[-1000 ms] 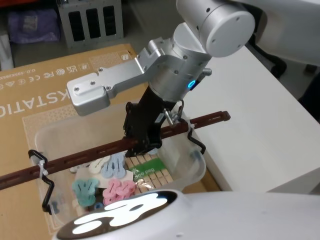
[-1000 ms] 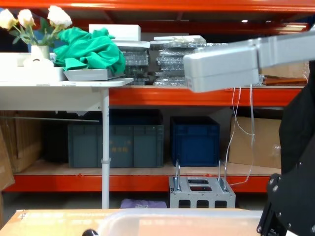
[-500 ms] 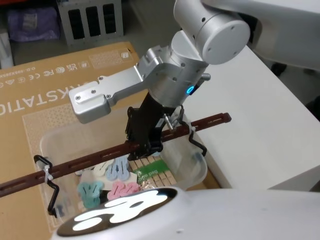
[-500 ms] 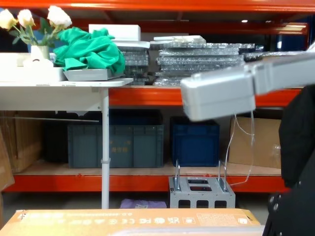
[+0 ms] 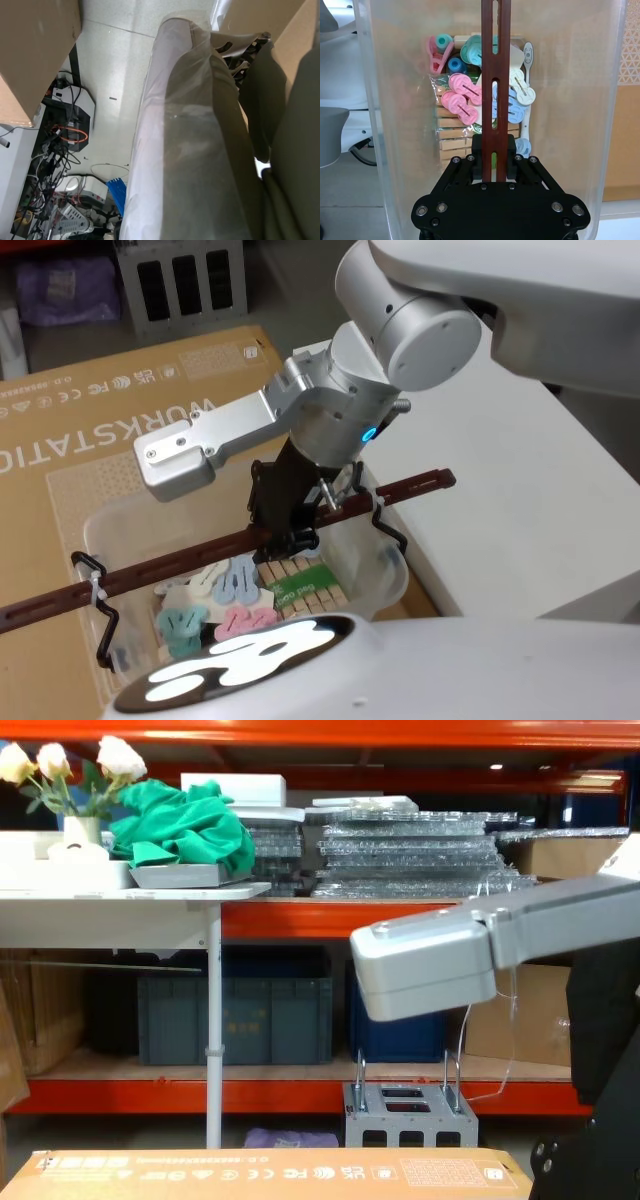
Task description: Use one hand to grasp the basket and place it at the designated location.
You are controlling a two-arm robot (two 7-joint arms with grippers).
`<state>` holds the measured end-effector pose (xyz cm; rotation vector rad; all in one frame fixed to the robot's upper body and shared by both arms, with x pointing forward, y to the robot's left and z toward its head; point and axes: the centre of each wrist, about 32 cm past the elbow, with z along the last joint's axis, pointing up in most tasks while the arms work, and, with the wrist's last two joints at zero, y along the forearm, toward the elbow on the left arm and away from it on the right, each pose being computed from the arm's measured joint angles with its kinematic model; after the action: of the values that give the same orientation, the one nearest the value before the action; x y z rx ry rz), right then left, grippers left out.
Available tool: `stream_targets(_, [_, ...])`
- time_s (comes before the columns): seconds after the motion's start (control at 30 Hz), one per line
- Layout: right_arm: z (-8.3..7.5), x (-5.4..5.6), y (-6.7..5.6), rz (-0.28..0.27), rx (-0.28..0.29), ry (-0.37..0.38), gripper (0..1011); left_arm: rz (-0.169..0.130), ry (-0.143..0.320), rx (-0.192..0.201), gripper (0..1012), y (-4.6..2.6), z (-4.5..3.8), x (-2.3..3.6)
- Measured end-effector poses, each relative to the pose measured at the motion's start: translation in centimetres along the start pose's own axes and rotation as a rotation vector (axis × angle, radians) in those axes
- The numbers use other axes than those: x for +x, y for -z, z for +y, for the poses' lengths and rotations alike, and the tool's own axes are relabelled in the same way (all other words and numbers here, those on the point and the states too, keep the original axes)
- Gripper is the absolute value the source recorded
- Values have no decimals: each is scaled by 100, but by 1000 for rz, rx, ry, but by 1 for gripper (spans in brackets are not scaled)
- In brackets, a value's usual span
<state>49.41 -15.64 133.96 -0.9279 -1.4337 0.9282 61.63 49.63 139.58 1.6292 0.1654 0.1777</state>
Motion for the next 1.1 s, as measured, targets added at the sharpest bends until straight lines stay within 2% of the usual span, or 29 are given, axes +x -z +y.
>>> stream_targets(0.3, [50, -6, -20, -1, -3, -13, 235, 0, 0, 0, 0, 0, 0, 0])
stream_targets(0.4, [80, -12, -29, 0, 6, -18, 313, 0, 0, 0, 0, 0, 0, 0])
stream_targets(0.43, [79, -14, -26, 1, 7, -17, 373, 0, 0, 0, 0, 0, 0, 0])
stream_targets(0.53, [70, -19, -15, 4, 9, -14, 434, 0, 0, 0, 0, 0, 0, 0])
stream_targets(0.57, [54, -20, -1, 8, 10, -9, 496, 0, 0, 0, 0, 0, 0, 0])
stream_targets(0.63, [34, -25, 8, 11, 11, -2, 516, 0, 0, 0, 0, 1, 0, 0])
stream_targets(0.73, [24, -30, 13, 14, 12, 1, 639, 0, 0, 0, 0, 0, 0, 0])
stream_targets(0.77, [11, -30, 17, 15, 14, 5, 699, 0, 0, 0, 0, 0, 0, 0])
stream_targets(0.9, [-35, -35, 33, 22, 15, 19, 774, 0, 0, 0, 0, 0, 0, 0])
stream_targets(0.97, [-94, -39, 50, 30, 15, 35, 864, 0, 0, 0, 0, 0, 0, 0])
stream_targets(1.1, [-181, -41, 59, 34, 16, 57, 958, 0, 0, 0, 0, -1, 0, 0])
